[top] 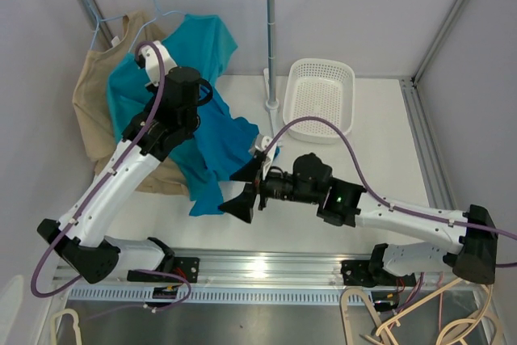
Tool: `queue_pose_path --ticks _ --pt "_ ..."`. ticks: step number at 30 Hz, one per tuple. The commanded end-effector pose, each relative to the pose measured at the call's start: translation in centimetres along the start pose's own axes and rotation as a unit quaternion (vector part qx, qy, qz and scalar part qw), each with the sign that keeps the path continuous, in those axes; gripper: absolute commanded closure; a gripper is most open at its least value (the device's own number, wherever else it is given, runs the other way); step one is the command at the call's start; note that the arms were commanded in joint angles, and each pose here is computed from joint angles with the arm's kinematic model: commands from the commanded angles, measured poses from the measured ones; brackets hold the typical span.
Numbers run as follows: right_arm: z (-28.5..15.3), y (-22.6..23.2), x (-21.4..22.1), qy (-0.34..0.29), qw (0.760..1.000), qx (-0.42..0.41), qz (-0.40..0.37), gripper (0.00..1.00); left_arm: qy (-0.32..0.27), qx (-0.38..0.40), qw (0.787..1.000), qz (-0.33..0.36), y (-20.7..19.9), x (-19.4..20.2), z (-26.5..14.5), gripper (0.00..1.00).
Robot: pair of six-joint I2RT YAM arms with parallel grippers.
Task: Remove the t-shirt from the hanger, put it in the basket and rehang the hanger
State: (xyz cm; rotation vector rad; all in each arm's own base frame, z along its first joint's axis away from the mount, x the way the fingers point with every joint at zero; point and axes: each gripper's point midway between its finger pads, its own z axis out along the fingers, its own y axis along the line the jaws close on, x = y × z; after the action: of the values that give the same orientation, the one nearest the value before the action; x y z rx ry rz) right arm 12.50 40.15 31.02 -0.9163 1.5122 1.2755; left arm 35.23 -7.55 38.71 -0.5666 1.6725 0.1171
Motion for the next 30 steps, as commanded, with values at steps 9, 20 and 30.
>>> queue_pose_path --ticks 9,20,30 --pt "4.0 1.9 0.5 0.009 1.000 0.016 -0.012 0.11 -0.009 0.004 0.999 -0.035 -0.5 -1.3 -0.5 0.99" --pt "2.4 -3.4 -0.5 -0.049 0.980 0.192 -0.027 0.04 0.013 -0.004 0.999 -0.049 0.6 -0.8 -1.5 0.99" --pt "3.4 -3.9 1.0 -0.029 0.978 0.205 -0.024 1.00 0.013 -0.007 0.999 -0.041 0.4 -0.3 -1.2 1.00"
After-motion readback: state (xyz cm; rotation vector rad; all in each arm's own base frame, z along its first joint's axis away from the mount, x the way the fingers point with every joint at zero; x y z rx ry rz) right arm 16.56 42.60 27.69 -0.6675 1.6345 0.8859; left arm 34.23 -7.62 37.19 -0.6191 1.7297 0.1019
